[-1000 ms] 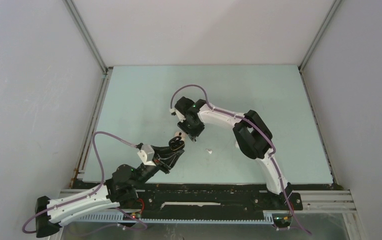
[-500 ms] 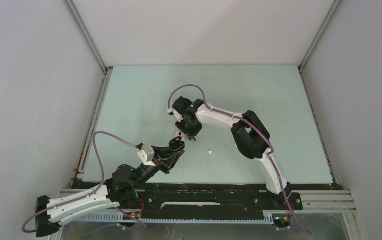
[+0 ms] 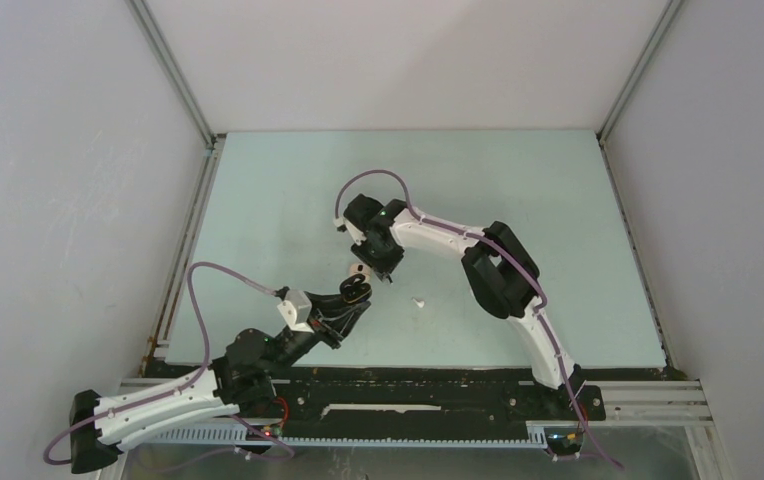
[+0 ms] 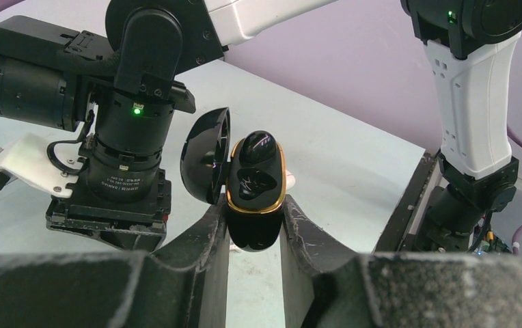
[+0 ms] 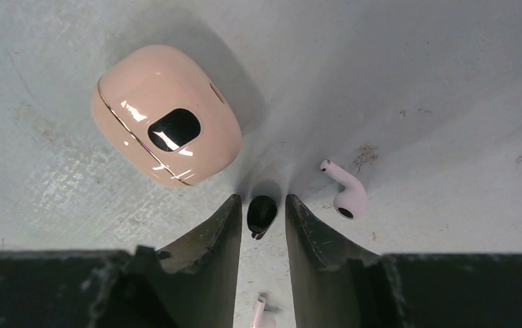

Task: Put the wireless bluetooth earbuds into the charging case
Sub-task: Pick up the left earbud from the center of the board, then insert the left earbud into the left side groove of the charging case.

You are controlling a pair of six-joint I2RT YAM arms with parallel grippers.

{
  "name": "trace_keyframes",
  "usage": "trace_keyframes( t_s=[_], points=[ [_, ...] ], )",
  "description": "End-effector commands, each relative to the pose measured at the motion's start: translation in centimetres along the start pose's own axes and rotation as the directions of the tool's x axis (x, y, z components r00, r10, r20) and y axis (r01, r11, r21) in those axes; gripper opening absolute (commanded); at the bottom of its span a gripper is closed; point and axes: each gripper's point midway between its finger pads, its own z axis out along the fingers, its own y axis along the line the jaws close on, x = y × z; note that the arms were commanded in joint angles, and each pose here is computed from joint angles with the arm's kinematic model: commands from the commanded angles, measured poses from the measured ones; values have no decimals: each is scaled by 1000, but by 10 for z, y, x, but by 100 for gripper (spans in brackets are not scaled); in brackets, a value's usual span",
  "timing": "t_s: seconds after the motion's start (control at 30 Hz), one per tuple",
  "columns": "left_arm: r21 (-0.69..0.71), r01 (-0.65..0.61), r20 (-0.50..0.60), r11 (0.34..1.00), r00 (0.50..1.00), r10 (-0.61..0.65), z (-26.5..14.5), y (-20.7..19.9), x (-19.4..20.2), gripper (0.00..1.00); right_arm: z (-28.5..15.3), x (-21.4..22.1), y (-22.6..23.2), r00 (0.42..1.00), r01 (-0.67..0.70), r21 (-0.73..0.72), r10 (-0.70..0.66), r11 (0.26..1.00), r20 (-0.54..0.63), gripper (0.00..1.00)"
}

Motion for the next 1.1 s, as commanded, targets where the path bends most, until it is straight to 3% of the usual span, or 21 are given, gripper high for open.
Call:
trace_keyframes(
  t_s=[0.0,0.1,0.23,0.33,0.43,0.53,0.6,0.73,0.93,1.07],
  points=[
    [25,-9,43,1000,999,8,4,-7,-19,0,-2,7,-3,1000,7,28,-6,1000,-20,30],
    [27,-9,38,1000,999,8,4,-7,-17,0,-3,14,-6,1000,-3,27,4,1000,-30,24],
    [28,-15,36,999,999,14,5,-7,-14,0,-15,14,-7,999,-33,-32,32,999,-14,0],
    [34,-24,26,999,999,23,7,-8,-11,0,-45,1,-11,996,-62,-111,69,992,60,0],
    [46,-30,32,998,999,29,10,-11,-10,0,-94,-17,-22,973,-69,-184,107,981,205,0],
    [54,-27,44,998,999,24,14,-13,-7,0,-150,-30,-42,913,-59,-224,143,973,382,0],
    [49,-28,61,998,998,25,17,-12,-7,0,-201,-39,-51,824,11,-214,112,977,555,0],
    [50,-51,66,997,997,47,27,-14,-4,0,-266,-29,-57,650,115,-138,30,984,759,0],
    [124,-79,63,989,995,71,56,-29,-1,0,-301,-13,-45,624,192,-201,38,961,780,0],
    [184,-72,73,980,996,59,77,-41,-3,0,-344,-21,-53,549,248,-62,-88,967,831,0]
  ],
)
